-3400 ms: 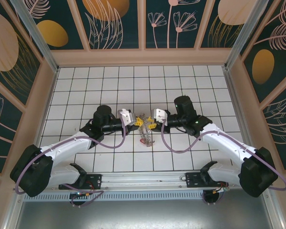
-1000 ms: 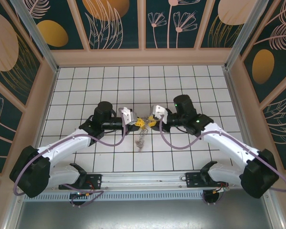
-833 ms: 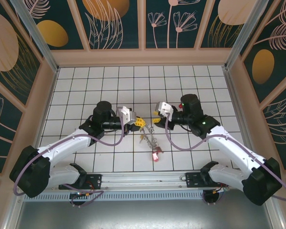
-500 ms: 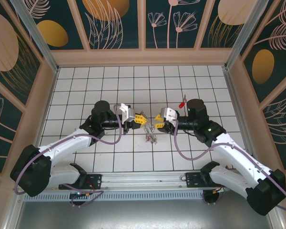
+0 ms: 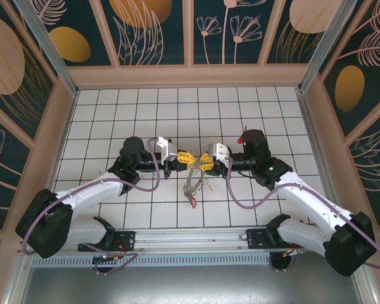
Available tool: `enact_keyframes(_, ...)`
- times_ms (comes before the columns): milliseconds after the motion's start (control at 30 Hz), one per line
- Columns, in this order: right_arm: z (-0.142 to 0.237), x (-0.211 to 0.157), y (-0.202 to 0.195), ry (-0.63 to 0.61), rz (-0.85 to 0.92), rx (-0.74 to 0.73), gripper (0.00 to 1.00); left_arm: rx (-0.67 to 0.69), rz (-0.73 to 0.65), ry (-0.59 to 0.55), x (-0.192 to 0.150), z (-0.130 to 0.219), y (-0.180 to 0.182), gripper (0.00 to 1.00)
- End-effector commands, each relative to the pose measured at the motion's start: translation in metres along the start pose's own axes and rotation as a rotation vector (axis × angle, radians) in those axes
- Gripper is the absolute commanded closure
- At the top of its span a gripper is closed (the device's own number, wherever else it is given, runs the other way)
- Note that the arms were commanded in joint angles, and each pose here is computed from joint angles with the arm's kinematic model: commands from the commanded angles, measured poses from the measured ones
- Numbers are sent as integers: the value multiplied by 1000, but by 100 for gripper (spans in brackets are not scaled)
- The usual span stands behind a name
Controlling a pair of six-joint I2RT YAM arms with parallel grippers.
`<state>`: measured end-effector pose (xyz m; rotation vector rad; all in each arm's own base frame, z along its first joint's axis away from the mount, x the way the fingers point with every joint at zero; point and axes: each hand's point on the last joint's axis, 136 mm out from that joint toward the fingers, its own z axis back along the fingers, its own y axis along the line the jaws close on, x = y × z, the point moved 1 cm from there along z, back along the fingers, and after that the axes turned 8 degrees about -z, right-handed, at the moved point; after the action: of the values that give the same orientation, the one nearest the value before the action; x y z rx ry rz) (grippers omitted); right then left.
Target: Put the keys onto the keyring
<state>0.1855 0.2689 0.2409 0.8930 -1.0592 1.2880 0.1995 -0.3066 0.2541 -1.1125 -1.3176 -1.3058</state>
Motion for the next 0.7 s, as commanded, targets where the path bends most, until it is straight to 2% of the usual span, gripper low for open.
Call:
enact_keyframes(0, -2, 23, 2, -85, 51, 20, 75, -24, -48, -78, 20, 0, -4, 100)
enact_keyframes(133, -2, 26, 0, -101, 47, 12, 75, -27, -43, -85, 20, -1, -5, 100)
enact_keyframes(300, -4, 25, 0, -98, 37, 22, 80, -23, -39, -97, 21, 0, -4, 100)
enact_keyframes(433, -5, 23, -1, -93, 32, 24, 100, -15, -39, -108, 22, -1, -3, 100)
enact_keyframes(533, -6, 20, -3, -72, 33, 11, 100, -11, -37, -104, 22, 0, -2, 100)
enact_keyframes(600, -5, 18, -6, -46, 34, -7, 100, 1, -39, -56, 16, -3, 2, 100)
enact_keyframes(667, -6, 14, -8, 1, 38, -15, 100, 7, -31, 65, -3, -6, 8, 93)
